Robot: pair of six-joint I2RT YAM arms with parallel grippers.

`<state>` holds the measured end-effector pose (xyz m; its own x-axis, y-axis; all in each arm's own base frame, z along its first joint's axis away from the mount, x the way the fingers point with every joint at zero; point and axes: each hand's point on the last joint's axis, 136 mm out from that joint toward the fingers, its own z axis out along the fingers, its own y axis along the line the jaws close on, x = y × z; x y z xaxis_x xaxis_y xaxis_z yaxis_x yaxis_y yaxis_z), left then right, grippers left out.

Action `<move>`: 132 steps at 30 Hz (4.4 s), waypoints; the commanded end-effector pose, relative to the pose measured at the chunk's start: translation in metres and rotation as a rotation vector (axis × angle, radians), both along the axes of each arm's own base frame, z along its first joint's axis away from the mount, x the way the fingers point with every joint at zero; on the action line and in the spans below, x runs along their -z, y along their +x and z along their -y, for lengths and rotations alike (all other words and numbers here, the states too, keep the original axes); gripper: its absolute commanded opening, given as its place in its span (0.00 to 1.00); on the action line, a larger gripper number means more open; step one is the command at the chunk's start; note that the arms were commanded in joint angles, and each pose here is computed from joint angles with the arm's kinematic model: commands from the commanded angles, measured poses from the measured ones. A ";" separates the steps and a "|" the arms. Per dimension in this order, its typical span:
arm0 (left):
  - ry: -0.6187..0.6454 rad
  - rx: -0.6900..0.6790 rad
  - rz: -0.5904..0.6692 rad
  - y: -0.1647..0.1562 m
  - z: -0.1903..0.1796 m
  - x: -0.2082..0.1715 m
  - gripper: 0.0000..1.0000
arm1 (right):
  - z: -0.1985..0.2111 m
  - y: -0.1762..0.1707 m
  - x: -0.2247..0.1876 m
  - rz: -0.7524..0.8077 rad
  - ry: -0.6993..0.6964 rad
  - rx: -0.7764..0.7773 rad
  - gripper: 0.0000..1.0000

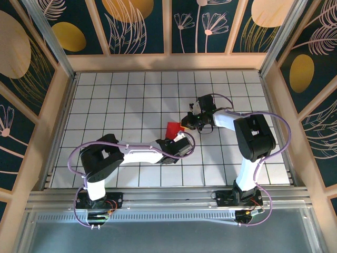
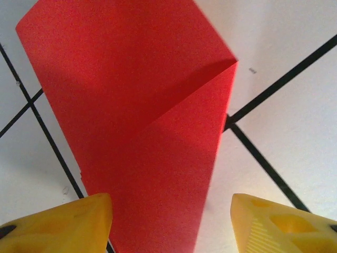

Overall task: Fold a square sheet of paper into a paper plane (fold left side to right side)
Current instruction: Fold the wing for the fifth time at the center of the table.

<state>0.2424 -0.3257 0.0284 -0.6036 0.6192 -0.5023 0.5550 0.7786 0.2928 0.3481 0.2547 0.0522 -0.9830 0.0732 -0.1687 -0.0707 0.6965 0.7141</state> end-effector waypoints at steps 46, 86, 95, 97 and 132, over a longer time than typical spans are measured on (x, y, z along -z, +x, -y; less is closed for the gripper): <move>-0.084 0.004 -0.034 -0.001 0.015 0.003 0.01 | 0.120 0.002 -0.037 0.161 -0.227 0.290 0.36; -1.168 -0.216 -0.708 0.019 0.047 -0.025 0.00 | 0.045 -0.050 -0.024 0.241 0.119 0.268 0.42; -1.228 -0.242 -0.752 0.016 0.048 -0.017 0.00 | 0.030 -0.044 -0.020 0.223 0.138 0.271 0.40; -1.236 -0.248 -0.759 0.016 0.048 -0.016 0.00 | 0.029 -0.043 -0.017 0.216 0.133 0.274 0.40; -1.309 -0.310 -0.810 0.013 0.044 -0.005 0.00 | 0.019 -0.038 0.009 0.149 0.058 0.270 0.41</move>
<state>0.2537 -0.3712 0.0318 -0.9847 -0.1621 -0.0643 -0.0013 0.3752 -0.9270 0.3037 0.2301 0.0410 -0.8943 0.3469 -0.2826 0.0157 0.6555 0.7550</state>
